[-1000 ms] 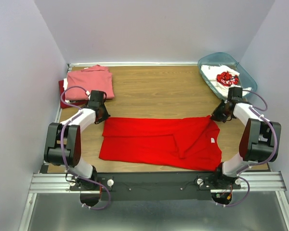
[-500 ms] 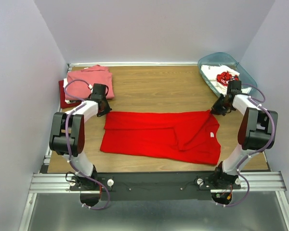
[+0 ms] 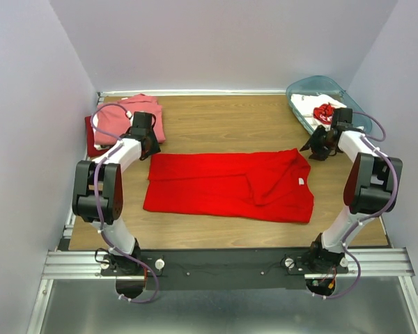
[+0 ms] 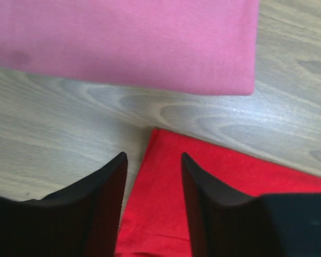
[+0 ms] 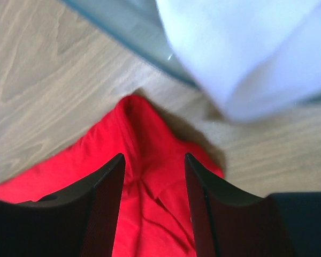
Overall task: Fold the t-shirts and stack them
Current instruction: Fold the tshirt
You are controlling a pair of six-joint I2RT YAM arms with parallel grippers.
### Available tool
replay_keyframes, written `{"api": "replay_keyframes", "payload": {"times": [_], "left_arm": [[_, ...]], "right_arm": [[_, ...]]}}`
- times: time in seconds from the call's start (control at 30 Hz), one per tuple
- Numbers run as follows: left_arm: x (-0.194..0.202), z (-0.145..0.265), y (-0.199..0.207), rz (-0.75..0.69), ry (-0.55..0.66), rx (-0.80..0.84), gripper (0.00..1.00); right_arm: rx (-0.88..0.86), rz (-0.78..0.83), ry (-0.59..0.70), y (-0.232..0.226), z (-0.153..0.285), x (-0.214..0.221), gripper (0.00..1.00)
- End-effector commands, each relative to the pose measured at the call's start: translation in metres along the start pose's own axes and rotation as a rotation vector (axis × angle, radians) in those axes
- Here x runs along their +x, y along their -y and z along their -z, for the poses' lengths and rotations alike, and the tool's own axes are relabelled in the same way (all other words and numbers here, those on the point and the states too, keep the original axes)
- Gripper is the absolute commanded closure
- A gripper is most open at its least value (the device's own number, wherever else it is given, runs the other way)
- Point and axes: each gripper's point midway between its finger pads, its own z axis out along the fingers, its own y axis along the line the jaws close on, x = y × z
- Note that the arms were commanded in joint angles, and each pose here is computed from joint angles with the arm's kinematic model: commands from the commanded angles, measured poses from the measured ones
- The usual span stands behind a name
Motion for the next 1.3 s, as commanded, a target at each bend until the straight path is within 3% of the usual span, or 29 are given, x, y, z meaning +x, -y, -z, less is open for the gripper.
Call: {"api": "replay_keyframes", "payload": {"times": [0.0, 0.27, 0.5, 0.83, 1.27], "left_arm": [[-0.026, 0.025, -0.008, -0.011, 0.075, -0.028, 0.42], [-0.037, 0.057, 0.024, -0.045, 0.120, 0.096, 0.37], [-0.017, 0.078, 0.068, -0.105, 0.119, 0.194, 0.37], [0.011, 0.101, 0.100, -0.117, 0.118, 0.328, 0.37], [0.026, 0.094, 0.102, -0.134, 0.080, 0.324, 0.37]], "right_arm": [[-0.038, 0.029, 0.030, -0.005, 0.029, 0.004, 0.44], [-0.050, 0.089, -0.046, -0.005, 0.054, 0.072, 0.46], [0.044, 0.097, -0.155, 0.019, 0.041, 0.141, 0.57], [0.086, 0.113, -0.157, 0.036, 0.036, 0.155, 0.66], [0.040, 0.124, -0.146, 0.023, 0.033, 0.145, 0.76]]}}
